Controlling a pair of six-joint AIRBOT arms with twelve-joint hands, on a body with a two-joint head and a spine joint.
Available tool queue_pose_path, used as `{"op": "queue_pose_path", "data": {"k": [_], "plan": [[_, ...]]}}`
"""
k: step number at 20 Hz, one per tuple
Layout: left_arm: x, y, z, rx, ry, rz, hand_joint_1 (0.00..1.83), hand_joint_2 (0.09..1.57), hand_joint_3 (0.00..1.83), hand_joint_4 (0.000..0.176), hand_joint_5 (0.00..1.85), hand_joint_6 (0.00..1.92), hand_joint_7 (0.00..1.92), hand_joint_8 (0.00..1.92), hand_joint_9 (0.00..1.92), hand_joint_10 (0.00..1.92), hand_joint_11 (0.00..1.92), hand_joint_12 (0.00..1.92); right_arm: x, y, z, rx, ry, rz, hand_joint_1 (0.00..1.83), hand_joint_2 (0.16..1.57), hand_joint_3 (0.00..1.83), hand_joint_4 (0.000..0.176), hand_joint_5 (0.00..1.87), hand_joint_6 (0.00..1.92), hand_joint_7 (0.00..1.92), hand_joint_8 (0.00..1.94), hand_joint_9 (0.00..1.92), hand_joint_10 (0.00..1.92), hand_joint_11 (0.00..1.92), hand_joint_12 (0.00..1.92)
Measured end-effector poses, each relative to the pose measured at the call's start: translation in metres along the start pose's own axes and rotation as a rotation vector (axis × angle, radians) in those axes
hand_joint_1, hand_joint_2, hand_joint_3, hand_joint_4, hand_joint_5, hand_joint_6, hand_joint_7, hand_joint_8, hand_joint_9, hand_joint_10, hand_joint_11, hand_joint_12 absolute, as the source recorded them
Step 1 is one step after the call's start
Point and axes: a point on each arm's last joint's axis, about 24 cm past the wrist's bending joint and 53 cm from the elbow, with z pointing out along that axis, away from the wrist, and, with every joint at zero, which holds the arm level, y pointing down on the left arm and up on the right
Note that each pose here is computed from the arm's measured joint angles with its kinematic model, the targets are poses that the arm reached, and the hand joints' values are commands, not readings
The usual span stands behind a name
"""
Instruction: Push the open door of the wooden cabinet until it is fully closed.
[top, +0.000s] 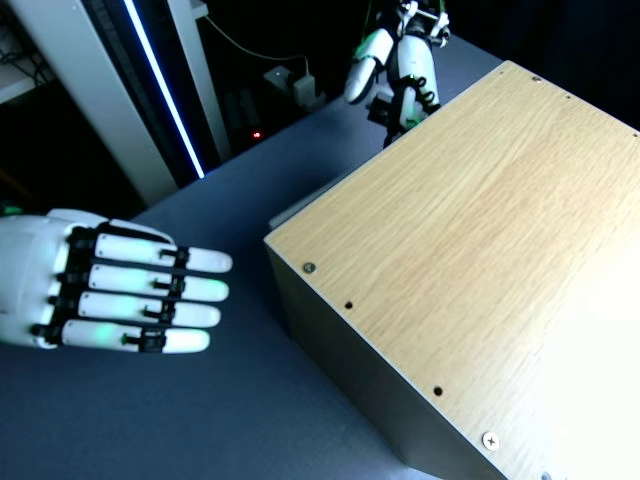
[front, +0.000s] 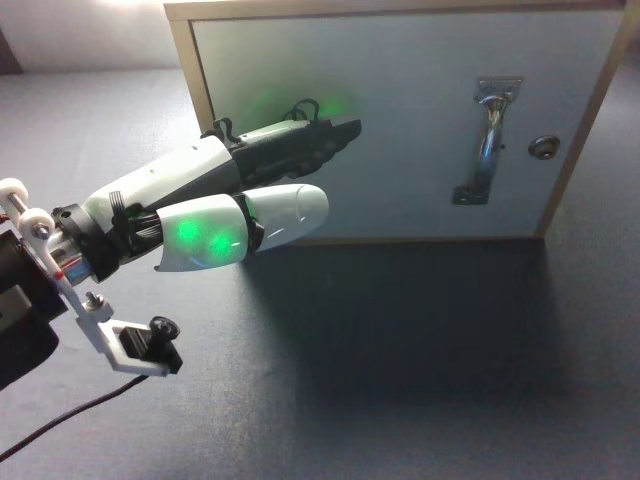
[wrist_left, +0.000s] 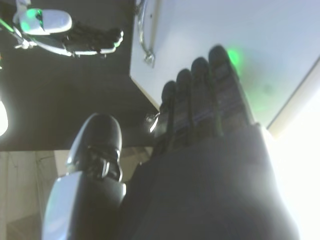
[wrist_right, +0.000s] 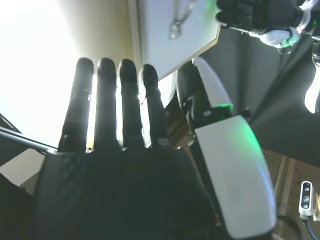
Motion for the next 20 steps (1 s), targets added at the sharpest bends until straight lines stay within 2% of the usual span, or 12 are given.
{"op": "queue_pose_path", "data": {"k": [5, 9, 10, 11, 13, 14, 15, 16, 17, 18, 19, 20], "plan": [[-0.003, -0.004, 0.001, 0.018, -0.017, -0.020, 0.16, 1.47, 0.00, 0.000, 0.15, 0.01, 0.15, 0.00, 0.17, 0.00, 0.15, 0.12, 0.000, 0.000, 0.000, -0.002, -0.001, 0.004, 0.75, 1.38, 0.00, 0.000, 0.36, 0.00, 0.34, 0.00, 0.31, 0.00, 0.08, 0.58], [-0.001, -0.014, -0.021, 0.037, -0.024, -0.028, 0.10, 1.46, 0.00, 0.000, 0.16, 0.00, 0.14, 0.00, 0.12, 0.00, 0.12, 0.13, -0.001, 0.001, 0.000, -0.005, -0.005, 0.012, 0.69, 1.38, 0.00, 0.000, 0.36, 0.00, 0.35, 0.00, 0.32, 0.00, 0.08, 0.58], [-0.005, -0.015, -0.030, 0.036, -0.038, -0.032, 0.17, 1.45, 0.00, 0.015, 0.20, 0.01, 0.16, 0.01, 0.15, 0.01, 0.14, 0.16, -0.002, 0.003, 0.000, -0.010, -0.007, 0.013, 0.69, 1.38, 0.00, 0.000, 0.36, 0.00, 0.35, 0.00, 0.31, 0.00, 0.08, 0.58], [-0.009, -0.018, -0.038, 0.041, -0.056, -0.039, 0.18, 1.46, 0.00, 0.003, 0.19, 0.00, 0.17, 0.00, 0.18, 0.01, 0.13, 0.25, -0.002, 0.004, 0.000, -0.016, -0.008, 0.016, 0.68, 1.38, 0.00, 0.000, 0.36, 0.00, 0.35, 0.00, 0.32, 0.00, 0.08, 0.58], [-0.020, -0.023, -0.055, 0.053, -0.107, -0.055, 0.16, 1.41, 0.00, 0.027, 0.22, 0.00, 0.21, 0.00, 0.21, 0.00, 0.05, 0.46, -0.003, 0.007, 0.000, -0.029, -0.014, 0.018, 0.66, 1.38, 0.00, 0.000, 0.37, 0.00, 0.35, 0.00, 0.31, 0.00, 0.06, 0.57], [-0.024, -0.026, -0.062, 0.060, -0.128, -0.059, 0.06, 1.41, 0.01, 0.011, 0.17, 0.00, 0.17, 0.00, 0.15, 0.00, 0.01, 0.43, -0.004, 0.009, 0.000, -0.036, -0.021, 0.022, 0.65, 1.38, 0.00, 0.000, 0.36, 0.00, 0.35, 0.00, 0.31, 0.00, 0.06, 0.57], [-0.029, -0.030, -0.073, 0.069, -0.155, -0.064, 0.22, 1.41, 0.00, 0.000, 0.21, 0.01, 0.20, 0.01, 0.17, 0.01, 0.00, 0.43, -0.005, 0.013, -0.001, -0.048, -0.030, 0.026, 0.63, 1.37, 0.00, 0.000, 0.36, 0.00, 0.35, 0.00, 0.32, 0.00, 0.07, 0.59], [-0.033, -0.034, -0.082, 0.074, -0.179, -0.069, 0.30, 1.43, 0.00, 0.000, 0.19, 0.01, 0.16, 0.02, 0.11, 0.02, 0.00, 0.17, -0.006, 0.016, -0.001, -0.060, -0.037, 0.029, 0.64, 1.37, 0.00, 0.000, 0.37, 0.00, 0.36, 0.00, 0.33, 0.00, 0.05, 0.65], [-0.039, -0.037, -0.087, 0.081, -0.196, -0.062, 0.30, 1.43, 0.00, 0.000, 0.19, 0.01, 0.16, 0.02, 0.11, 0.02, 0.00, 0.17, -0.008, 0.018, -0.001, -0.067, -0.043, 0.030, 0.64, 1.37, 0.00, 0.000, 0.37, 0.00, 0.36, 0.00, 0.33, 0.00, 0.05, 0.65], [-0.045, -0.039, -0.093, 0.086, -0.220, -0.059, 0.26, 1.45, 0.01, 0.015, 0.16, 0.01, 0.14, 0.01, 0.08, 0.01, 0.00, 0.06, -0.010, 0.020, -0.002, -0.077, -0.051, 0.030, 0.66, 1.38, 0.00, 0.000, 0.37, 0.00, 0.36, 0.00, 0.32, 0.00, 0.01, 0.74], [-0.056, -0.042, -0.101, 0.093, -0.263, -0.058, 0.27, 1.42, 0.00, 0.011, 0.15, 0.00, 0.12, 0.00, 0.05, 0.00, 0.00, 0.00, -0.013, 0.025, -0.002, -0.094, -0.069, 0.033, 0.69, 1.42, 0.01, 0.000, 0.34, 0.00, 0.34, 0.00, 0.29, 0.00, 0.00, 0.74], [-0.064, -0.045, -0.107, 0.102, -0.298, -0.056, 0.33, 1.38, 0.00, 0.008, 0.20, 0.01, 0.18, 0.01, 0.11, 0.01, 0.04, 0.02, -0.016, 0.028, -0.003, -0.103, -0.082, 0.036, 0.70, 1.43, 0.01, 0.000, 0.34, 0.00, 0.34, 0.00, 0.30, 0.01, 0.00, 0.76]]}}
